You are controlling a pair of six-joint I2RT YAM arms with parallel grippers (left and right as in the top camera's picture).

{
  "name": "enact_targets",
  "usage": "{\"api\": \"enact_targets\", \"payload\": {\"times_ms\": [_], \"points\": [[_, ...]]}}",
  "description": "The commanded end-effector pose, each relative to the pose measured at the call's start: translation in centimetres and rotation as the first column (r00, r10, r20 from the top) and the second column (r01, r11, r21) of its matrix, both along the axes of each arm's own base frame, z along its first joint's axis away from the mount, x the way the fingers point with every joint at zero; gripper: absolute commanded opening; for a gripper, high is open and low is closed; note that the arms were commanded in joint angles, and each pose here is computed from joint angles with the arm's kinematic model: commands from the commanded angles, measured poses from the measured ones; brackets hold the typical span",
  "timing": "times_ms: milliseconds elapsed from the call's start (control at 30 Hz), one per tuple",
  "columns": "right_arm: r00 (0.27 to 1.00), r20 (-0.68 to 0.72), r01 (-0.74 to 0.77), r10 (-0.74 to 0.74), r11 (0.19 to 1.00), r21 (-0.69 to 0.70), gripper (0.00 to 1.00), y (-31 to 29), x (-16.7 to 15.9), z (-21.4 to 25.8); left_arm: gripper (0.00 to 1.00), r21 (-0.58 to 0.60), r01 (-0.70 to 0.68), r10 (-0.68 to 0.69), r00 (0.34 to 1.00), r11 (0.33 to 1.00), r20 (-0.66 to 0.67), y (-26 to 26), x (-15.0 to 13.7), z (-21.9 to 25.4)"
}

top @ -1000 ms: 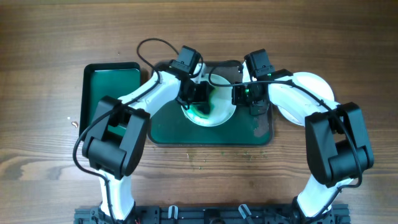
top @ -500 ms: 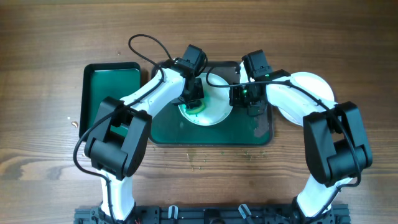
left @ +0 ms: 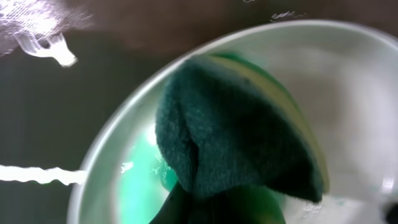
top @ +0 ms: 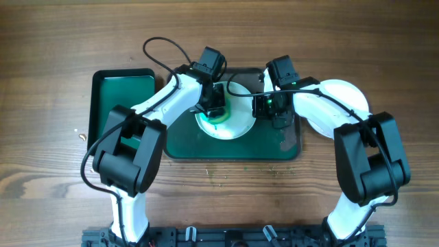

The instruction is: Clean dirty plates on tray and stack at the side

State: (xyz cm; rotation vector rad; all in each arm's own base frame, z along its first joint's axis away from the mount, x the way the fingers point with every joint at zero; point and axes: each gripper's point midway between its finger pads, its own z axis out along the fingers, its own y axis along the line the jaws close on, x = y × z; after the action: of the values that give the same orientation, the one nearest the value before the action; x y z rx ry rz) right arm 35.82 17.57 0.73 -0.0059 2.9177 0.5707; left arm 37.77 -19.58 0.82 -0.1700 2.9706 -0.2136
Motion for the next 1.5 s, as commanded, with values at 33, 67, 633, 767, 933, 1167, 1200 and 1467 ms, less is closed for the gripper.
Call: {"api": "enact_targets", "payload": {"times_ms": [33, 67, 633, 767, 933, 1167, 1200, 1467], "points": [[0.999, -0.045, 0.009, -0.011, 1.0, -0.029, 0.04, -0.7, -0.9, -1.6, 0.04, -0.087, 0.118, -0.128, 0.983, 0.989, -0.13, -1.4, -3.3, -1.5], [0.999, -0.047, 0.009, -0.01, 1.0, -0.029, 0.04, -0.7, -0.9, -1.6, 0.04, -0.182, 0.175, -0.2, 0.971, 0.968, -0.132, -3.1, -3.8, -1.1], [0.999, -0.052, 0.003, -0.004, 1.0, -0.012, 0.04, -0.4, -1.1, -1.5, 0.04, 0.13, 0.043, -0.016, 0.979, 0.991, -0.201, 3.7, -4.7, -1.8], [0.998, -0.07, -0.005, 0.006, 1.0, 0.013, 0.05, -0.1, -1.4, -1.4, 0.04, -0.254, 0.255, -0.304, 0.936, 0.933, -0.178, -2.3, -5.8, 1.7], [0.992, -0.079, -0.09, 0.095, 0.993, 0.074, 0.04, 0.9, -2.5, -0.7, 0.04, -0.302, 0.21, -0.208, 0.977, 0.93, 0.04, -0.3, -1.3, 9.8], [0.991, 0.116, -0.058, 0.062, 0.997, -0.043, 0.05, -1.1, -0.9, 5.6, 0.04, -0.203, -0.094, 0.117, 0.988, 0.975, 0.104, 8.3, 1.5, 13.1], [0.986, 0.161, -0.039, 0.053, 0.995, -0.087, 0.04, -1.8, -0.7, 6.8, 0.04, -0.2, -0.102, 0.123, 0.988, 0.974, 0.095, 8.6, 1.3, 12.9], [0.79, 0.608, 0.377, 0.083, 0.716, -0.588, 0.04, -8.7, -1.9, 19.5, 0.04, -0.194, -0.097, 0.118, 0.988, 0.976, 0.101, 8.5, 1.4, 12.9]]}}
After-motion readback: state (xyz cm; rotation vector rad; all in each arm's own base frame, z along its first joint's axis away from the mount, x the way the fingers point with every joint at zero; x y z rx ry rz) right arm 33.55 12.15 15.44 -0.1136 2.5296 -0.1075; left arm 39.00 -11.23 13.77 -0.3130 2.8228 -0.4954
